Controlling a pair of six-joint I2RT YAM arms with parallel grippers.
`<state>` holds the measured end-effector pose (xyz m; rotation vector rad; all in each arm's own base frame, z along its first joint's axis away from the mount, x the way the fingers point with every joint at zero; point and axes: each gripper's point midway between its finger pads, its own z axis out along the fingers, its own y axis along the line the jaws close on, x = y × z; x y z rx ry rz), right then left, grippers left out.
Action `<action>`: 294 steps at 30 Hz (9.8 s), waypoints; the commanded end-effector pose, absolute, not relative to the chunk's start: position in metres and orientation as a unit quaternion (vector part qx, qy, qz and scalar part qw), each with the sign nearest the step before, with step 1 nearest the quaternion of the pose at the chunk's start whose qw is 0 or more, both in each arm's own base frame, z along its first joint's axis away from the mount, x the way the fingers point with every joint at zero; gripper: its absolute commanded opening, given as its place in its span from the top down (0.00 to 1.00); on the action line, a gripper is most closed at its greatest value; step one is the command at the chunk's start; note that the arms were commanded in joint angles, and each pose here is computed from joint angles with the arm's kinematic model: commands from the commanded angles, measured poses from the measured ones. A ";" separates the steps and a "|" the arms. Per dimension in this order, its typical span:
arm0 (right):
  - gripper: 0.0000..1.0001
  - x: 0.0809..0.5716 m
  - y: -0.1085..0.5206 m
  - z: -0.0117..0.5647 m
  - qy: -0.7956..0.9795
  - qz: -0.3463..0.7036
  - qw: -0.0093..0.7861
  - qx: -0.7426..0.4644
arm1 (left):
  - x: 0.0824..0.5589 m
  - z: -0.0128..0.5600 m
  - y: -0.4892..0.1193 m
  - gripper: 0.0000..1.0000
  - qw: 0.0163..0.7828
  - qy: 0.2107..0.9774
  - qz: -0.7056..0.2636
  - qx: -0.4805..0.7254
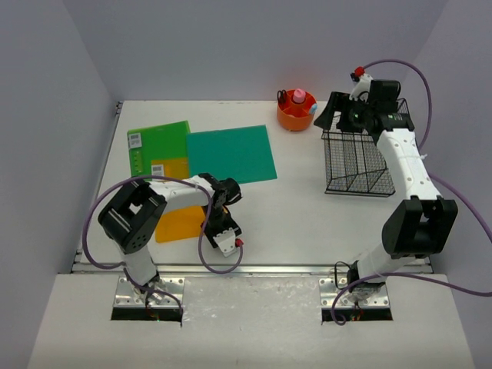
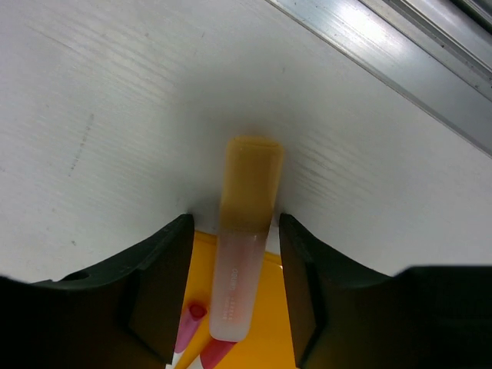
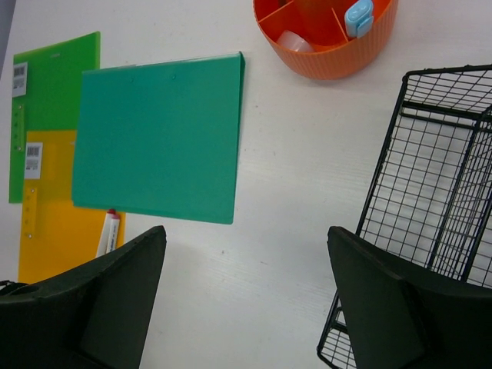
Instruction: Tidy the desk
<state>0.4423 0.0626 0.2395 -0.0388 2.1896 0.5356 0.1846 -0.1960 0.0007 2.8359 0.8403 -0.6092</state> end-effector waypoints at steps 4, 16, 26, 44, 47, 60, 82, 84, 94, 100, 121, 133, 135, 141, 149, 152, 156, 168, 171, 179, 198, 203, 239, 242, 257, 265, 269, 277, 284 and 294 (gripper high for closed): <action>0.16 0.449 0.064 0.275 0.857 0.218 0.466 -0.037 | 0.179 -0.001 -0.202 0.92 0.058 0.225 -0.202 0.951; 0.18 0.443 0.112 0.309 0.793 0.364 0.486 -0.039 | 0.318 0.256 -0.339 1.00 0.484 0.592 -0.167 0.622; 0.02 0.457 0.176 0.360 0.746 0.495 0.444 -0.043 | 0.389 0.310 -0.297 1.00 0.601 0.728 -0.082 0.319; 0.23 0.402 0.244 0.297 0.773 0.524 0.334 -0.129 | 0.394 0.313 -0.310 1.00 0.605 0.736 -0.130 0.274; 0.33 0.401 0.246 0.293 0.774 0.525 0.329 -0.131 | 0.395 0.314 -0.312 1.00 0.606 0.734 -0.133 0.276; 1.00 0.395 0.249 0.302 0.761 0.532 0.340 -0.149 | 0.396 0.307 -0.311 0.34 0.596 0.742 -0.130 0.279; 1.00 0.565 0.038 0.297 0.813 0.051 0.579 -0.007 | 0.407 0.275 -0.187 0.00 0.536 0.818 -0.083 0.190; 1.00 0.576 0.036 0.297 0.805 0.046 0.592 -0.004 | 0.408 0.270 -0.183 0.00 0.534 0.820 -0.073 0.191; 1.00 0.614 0.033 0.298 0.778 0.050 0.626 0.012 | 0.406 0.248 -0.159 0.00 0.511 0.838 -0.057 0.183; 1.00 0.629 0.033 0.296 0.762 0.052 0.646 0.016 | 0.406 0.242 -0.156 0.00 0.510 0.839 -0.055 0.181; 0.97 0.654 0.048 0.208 0.779 0.068 0.623 -0.008 | 0.401 0.232 -0.140 0.00 0.501 0.844 -0.040 0.187; 0.29 0.637 0.064 0.243 0.778 0.100 0.620 -0.027 | 0.367 0.193 -0.143 0.08 0.463 0.849 -0.063 0.247; 0.27 0.627 0.066 0.261 0.772 0.106 0.626 -0.030 | 0.358 0.180 -0.144 0.14 0.442 0.859 -0.072 0.249; 0.26 0.578 0.073 0.290 0.768 0.129 0.625 -0.044 | 0.325 0.126 -0.139 0.36 0.368 0.901 -0.088 0.214; 0.24 0.519 0.073 0.281 0.783 0.132 0.605 -0.063 | 0.316 0.094 -0.149 0.43 0.322 0.925 -0.107 0.173; 0.23 0.508 0.071 0.277 0.788 0.126 0.599 -0.065 | 0.323 0.090 -0.155 0.40 0.322 0.929 -0.105 0.146; 0.22 0.500 0.067 0.270 0.798 0.115 0.588 -0.064 | 0.324 0.066 -0.154 0.42 0.281 0.948 -0.089 0.116; 0.22 0.496 0.062 0.277 0.797 0.101 0.592 -0.067 | 0.329 0.026 -0.150 0.53 0.236 0.966 -0.060 0.090; 0.22 0.496 0.062 0.277 0.797 0.100 0.592 -0.067 | 0.330 0.021 -0.151 0.53 0.231 0.967 -0.058 0.091; 0.22 0.495 0.062 0.279 0.795 0.102 0.594 -0.067 | 0.332 0.009 -0.139 0.74 0.224 0.970 -0.022 0.087; 0.01 0.372 0.264 0.283 0.500 0.146 0.644 -0.560 | 0.375 0.193 -0.162 1.00 0.282 0.909 -0.282 -0.121; 0.01 0.324 0.323 0.263 0.366 0.128 0.640 -0.663 | 0.376 0.202 -0.164 1.00 0.250 0.888 -0.348 -0.166; 1.00 0.330 0.411 0.247 0.141 -0.028 0.740 -0.657 | 0.361 0.220 -0.180 0.37 0.172 0.838 -0.490 -0.166; 1.00 0.328 0.406 0.258 0.160 -0.014 0.745 -0.647 | 0.370 0.224 -0.170 0.01 0.203 0.842 -0.471 -0.164; 1.00 0.508 0.226 0.345 0.624 0.160 0.708 -0.289 | 0.419 0.278 -0.092 0.00 0.458 0.834 -0.289 -0.103; 1.00 0.598 0.131 0.367 0.652 0.152 0.740 -0.071 | 0.414 0.286 -0.093 0.00 0.478 0.822 -0.295 -0.093; 1.00 0.629 0.102 0.365 0.647 0.144 0.748 -0.023 | 0.415 0.283 -0.089 0.00 0.471 0.830 -0.281 -0.098; 1.00 0.671 0.074 0.343 0.630 0.079 0.773 -0.014 | 0.409 0.280 -0.079 0.00 0.482 0.833 -0.252 -0.105; 1.00 0.688 0.062 0.327 0.625 0.042 0.779 -0.010 | 0.407 0.269 -0.073 0.00 0.480 0.839 -0.233 -0.105; 1.00 0.696 0.056 0.284 0.649 0.031 0.761 -0.004 | 0.412 0.268 -0.071 0.00 0.489 0.840 -0.219 -0.084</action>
